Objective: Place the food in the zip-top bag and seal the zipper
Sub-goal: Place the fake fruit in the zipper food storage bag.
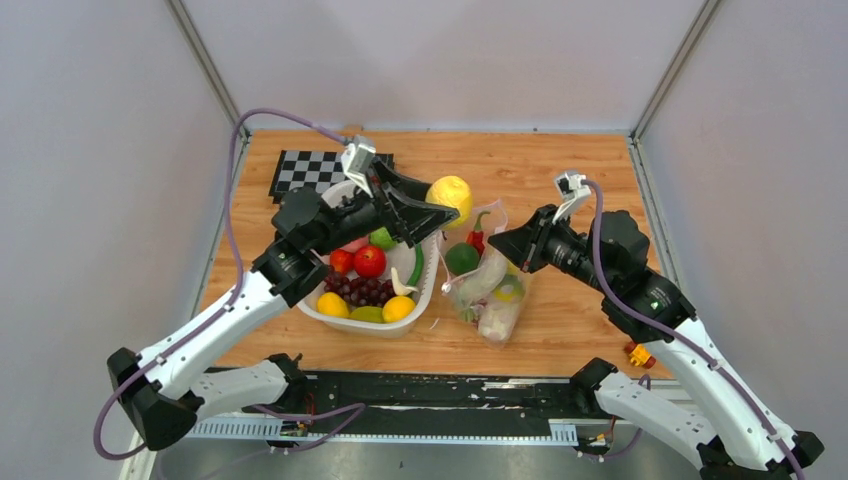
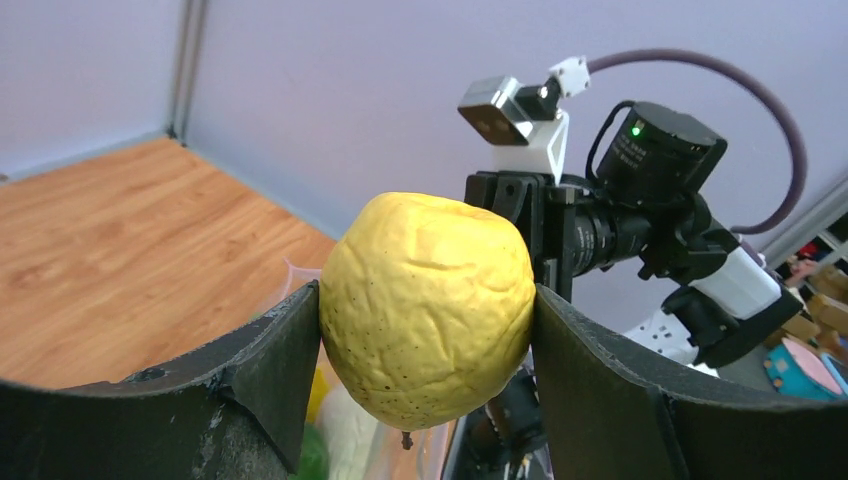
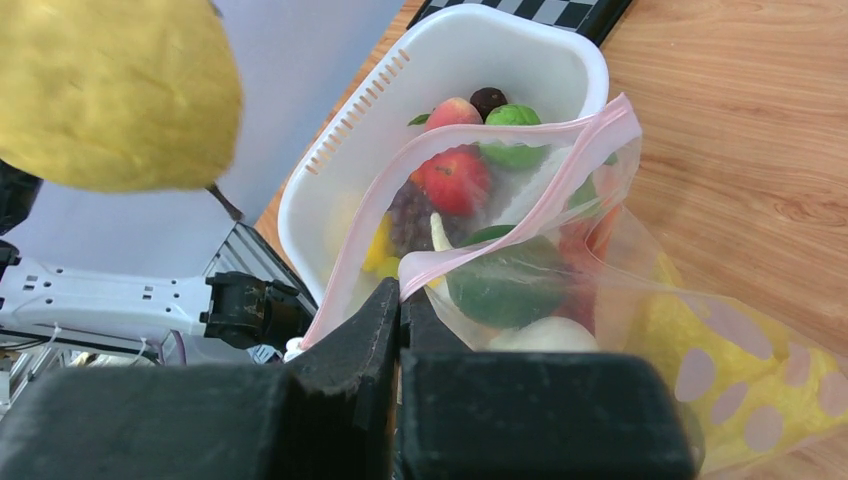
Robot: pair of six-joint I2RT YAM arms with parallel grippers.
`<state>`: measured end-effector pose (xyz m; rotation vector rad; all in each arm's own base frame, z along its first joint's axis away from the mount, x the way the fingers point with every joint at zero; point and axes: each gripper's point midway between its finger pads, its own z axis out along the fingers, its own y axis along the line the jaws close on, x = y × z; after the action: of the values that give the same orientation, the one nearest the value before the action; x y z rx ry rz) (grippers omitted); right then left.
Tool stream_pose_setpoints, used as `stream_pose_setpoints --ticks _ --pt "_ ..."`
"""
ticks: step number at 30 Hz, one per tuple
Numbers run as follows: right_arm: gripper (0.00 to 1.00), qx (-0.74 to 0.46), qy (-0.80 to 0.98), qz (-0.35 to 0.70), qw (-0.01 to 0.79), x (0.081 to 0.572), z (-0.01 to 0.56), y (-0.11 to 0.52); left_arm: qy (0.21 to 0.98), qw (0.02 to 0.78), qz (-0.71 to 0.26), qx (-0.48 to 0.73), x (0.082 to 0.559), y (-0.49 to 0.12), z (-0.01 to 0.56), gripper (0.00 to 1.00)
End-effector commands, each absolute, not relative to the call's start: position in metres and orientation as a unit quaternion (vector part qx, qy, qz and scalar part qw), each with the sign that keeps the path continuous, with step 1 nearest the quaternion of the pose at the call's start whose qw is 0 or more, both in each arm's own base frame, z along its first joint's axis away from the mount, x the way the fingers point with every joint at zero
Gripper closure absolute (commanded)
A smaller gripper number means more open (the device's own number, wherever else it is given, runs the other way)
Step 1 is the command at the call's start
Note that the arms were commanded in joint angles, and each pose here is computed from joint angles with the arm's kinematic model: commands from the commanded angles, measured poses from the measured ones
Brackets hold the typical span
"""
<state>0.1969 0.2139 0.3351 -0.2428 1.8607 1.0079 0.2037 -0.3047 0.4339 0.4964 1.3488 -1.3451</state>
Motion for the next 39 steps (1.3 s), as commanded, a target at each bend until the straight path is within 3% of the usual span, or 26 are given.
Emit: stream_pose_setpoints --ticks 1,11,17,25,29,32,36,39 --pt "1.0 -0.12 0.72 0.442 0.521 0.194 0.365 0.219 0.565 0.538 -0.588 0.216 0.201 -0.329 0.432 0.25" --pt "1.0 -0.108 0.718 0.434 0.534 0.193 0.368 0.21 0.594 0.497 -0.59 0.229 0.206 -0.358 0.37 0.24" --pt "1.0 -0.104 0.71 0.434 0.545 0.192 0.372 0.206 0.629 0.479 -0.556 0.255 0.211 -0.363 0.341 0.17" --pt "1.0 -0.107 0.709 0.435 0.545 0.191 0.373 0.206 0.654 0.437 -0.549 0.281 0.215 -0.38 0.33 0.1" --pt "1.0 -0.101 0.708 0.428 0.553 0.19 0.374 0.201 0.665 0.459 -0.52 0.279 0.219 -0.37 0.337 0.1" --pt "1.0 -0.101 0.708 0.424 0.555 0.19 0.373 0.2 0.665 0.466 -0.505 0.293 0.214 -0.361 0.345 0.15" --pt "1.0 -0.11 0.702 0.433 0.554 0.189 0.376 0.204 0.68 0.427 -0.494 0.334 0.202 -0.36 0.343 0.37" --pt "1.0 -0.113 0.698 0.438 0.555 0.188 0.379 0.206 0.702 0.409 -0.477 0.335 0.203 -0.358 0.331 0.46"
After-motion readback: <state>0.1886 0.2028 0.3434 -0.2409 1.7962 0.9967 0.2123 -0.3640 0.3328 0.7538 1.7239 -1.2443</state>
